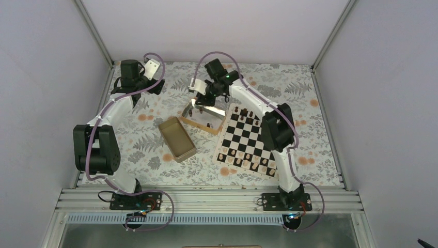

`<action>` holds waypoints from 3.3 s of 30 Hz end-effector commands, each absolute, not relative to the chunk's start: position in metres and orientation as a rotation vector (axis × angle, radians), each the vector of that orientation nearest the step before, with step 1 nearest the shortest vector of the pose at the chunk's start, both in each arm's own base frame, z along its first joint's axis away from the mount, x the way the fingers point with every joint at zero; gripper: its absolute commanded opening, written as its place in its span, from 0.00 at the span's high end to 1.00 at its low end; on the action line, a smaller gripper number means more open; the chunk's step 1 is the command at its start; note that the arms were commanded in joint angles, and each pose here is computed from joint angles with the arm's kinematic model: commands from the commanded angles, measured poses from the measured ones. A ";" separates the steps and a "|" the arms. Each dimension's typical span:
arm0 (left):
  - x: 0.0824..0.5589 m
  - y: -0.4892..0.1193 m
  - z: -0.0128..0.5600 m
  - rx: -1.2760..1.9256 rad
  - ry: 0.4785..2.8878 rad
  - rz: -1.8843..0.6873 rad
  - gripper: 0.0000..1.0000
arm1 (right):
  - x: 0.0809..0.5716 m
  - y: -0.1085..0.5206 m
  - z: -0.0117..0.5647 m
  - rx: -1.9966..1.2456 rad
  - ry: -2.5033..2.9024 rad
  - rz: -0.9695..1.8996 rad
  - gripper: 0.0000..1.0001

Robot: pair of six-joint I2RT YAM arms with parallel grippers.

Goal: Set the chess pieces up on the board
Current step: Pick up the chess piece from the storage box, then place the chess piece on the chessboard.

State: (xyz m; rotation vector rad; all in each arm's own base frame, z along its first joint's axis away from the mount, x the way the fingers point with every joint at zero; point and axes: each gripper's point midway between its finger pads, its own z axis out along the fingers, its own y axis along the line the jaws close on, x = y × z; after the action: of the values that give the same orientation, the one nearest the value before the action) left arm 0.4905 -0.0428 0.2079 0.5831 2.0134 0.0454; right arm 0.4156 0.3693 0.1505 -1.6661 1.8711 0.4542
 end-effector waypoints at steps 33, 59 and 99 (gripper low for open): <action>0.483 -0.044 0.243 0.569 1.932 0.045 0.00 | 0.423 0.428 0.037 -1.731 1.913 0.511 0.64; 0.484 -0.042 0.242 0.567 1.935 0.053 0.00 | 0.418 0.421 0.114 -1.670 1.828 0.475 0.92; 0.481 -0.044 0.261 0.551 1.904 0.046 0.00 | 0.319 0.052 0.108 -0.978 2.361 0.204 0.88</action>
State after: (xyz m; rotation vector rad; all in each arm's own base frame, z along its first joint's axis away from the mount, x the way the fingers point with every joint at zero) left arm 0.4830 -0.0412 0.2366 0.5660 1.9600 0.0614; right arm 0.3156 0.0627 0.1136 -0.9797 2.3961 0.2119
